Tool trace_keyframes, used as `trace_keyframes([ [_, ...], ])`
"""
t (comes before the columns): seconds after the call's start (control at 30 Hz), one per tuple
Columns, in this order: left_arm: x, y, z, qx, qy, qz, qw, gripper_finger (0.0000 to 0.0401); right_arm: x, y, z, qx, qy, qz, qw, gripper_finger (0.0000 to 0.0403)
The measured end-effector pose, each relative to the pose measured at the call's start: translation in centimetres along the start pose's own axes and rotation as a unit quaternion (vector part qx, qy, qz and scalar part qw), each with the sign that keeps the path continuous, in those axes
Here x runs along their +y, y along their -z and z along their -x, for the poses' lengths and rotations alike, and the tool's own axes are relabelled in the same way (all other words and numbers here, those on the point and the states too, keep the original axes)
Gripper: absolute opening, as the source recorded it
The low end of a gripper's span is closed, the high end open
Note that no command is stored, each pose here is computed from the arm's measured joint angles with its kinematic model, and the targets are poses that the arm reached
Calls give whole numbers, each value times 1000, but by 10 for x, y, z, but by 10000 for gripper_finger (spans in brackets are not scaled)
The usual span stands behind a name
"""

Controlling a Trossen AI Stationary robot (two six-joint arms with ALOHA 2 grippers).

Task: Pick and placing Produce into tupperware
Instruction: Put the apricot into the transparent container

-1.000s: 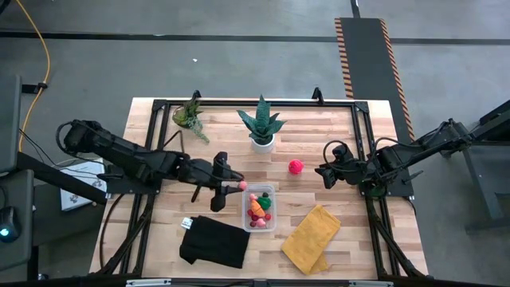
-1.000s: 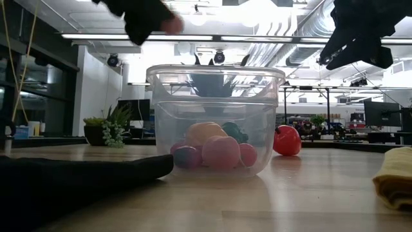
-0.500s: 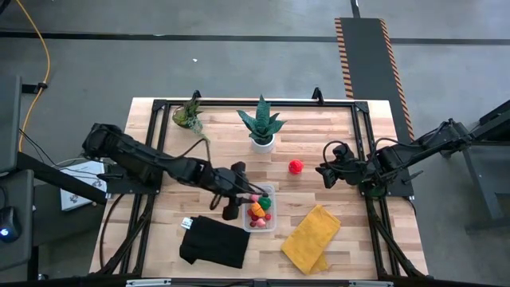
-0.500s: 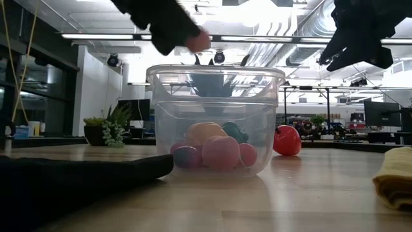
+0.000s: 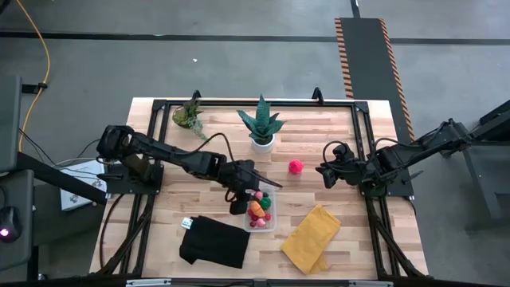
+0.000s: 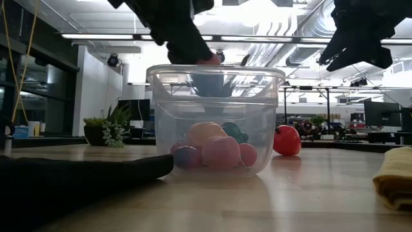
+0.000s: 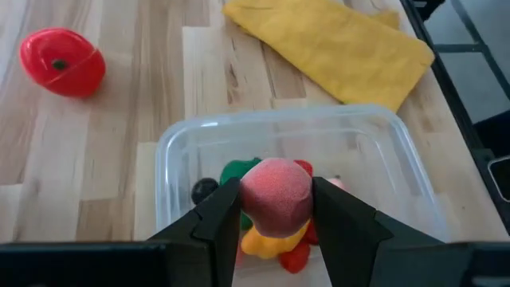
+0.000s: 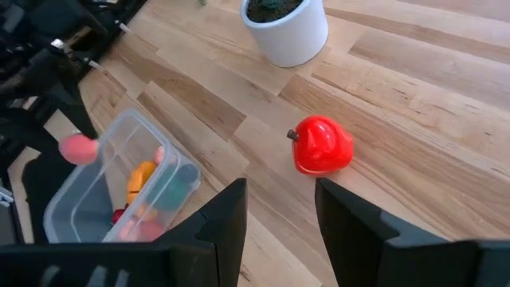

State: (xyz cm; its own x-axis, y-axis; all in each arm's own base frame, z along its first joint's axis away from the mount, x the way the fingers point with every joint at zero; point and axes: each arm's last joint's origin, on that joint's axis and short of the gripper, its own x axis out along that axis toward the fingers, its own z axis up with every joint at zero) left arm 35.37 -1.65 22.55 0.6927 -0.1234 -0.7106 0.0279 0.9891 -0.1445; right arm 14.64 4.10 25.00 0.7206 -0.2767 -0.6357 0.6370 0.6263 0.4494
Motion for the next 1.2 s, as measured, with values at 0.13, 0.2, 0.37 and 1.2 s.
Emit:
trace_keyframes([
  [0.13,3,5,-2,26,1,7,1000,134,0,0,0,1,1,2,1000,141],
  [0.2,3,6,-5,27,2,7,1000,134,-1,0,0,2,4,8,1000,141],
  [0.37,3,9,-11,37,7,22,999,134,-1,0,0,1,4,17,1000,141],
  [1.2,6,16,-26,56,7,36,998,135,-2,0,0,-4,13,21,1000,141],
])
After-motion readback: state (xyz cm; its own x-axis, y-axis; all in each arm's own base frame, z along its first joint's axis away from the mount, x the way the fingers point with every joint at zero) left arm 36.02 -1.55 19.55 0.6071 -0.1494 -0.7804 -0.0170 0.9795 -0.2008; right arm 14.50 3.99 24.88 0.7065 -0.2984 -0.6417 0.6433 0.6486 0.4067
